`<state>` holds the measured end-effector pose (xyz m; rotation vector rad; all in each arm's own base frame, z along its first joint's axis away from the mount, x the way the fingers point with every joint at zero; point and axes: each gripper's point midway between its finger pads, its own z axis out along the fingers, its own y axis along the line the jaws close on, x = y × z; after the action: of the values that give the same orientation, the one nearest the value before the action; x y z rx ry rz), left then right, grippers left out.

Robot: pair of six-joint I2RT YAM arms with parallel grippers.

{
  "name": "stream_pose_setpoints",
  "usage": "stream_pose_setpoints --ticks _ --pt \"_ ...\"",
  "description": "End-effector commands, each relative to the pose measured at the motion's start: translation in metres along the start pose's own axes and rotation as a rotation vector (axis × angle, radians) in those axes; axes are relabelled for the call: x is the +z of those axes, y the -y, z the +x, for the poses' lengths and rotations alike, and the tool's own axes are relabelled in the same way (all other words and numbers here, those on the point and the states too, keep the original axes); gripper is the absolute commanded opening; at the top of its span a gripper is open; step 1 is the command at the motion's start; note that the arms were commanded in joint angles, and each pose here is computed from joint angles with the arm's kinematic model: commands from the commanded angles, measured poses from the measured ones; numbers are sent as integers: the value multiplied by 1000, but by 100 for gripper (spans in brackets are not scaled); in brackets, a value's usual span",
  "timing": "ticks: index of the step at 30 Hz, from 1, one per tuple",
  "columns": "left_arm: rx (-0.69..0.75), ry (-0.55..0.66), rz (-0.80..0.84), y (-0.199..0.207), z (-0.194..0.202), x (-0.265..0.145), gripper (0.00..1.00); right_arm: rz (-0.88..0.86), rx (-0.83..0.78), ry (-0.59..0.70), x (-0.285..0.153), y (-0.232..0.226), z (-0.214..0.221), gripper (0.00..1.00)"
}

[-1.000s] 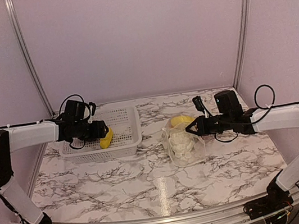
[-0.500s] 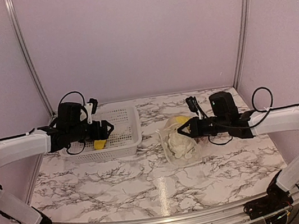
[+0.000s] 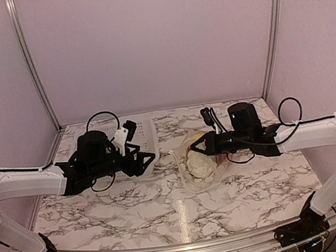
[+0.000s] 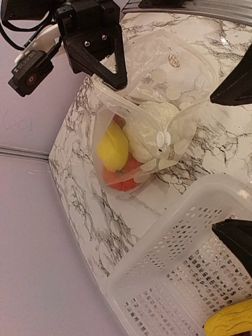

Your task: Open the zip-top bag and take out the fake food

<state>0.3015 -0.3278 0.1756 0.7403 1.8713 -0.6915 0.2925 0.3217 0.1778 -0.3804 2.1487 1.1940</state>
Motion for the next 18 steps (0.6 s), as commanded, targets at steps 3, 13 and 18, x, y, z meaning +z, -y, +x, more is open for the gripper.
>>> stream_pose_setpoints --ticks 3,13,18 --pt "189 114 102 46 -9 10 72 -1 -47 0 6 -9 -12 0" --pt "371 103 167 92 17 44 61 146 -49 -12 5 18 -8 0" --pt "440 103 151 114 26 73 60 215 -40 -8 2 32 -6 0"
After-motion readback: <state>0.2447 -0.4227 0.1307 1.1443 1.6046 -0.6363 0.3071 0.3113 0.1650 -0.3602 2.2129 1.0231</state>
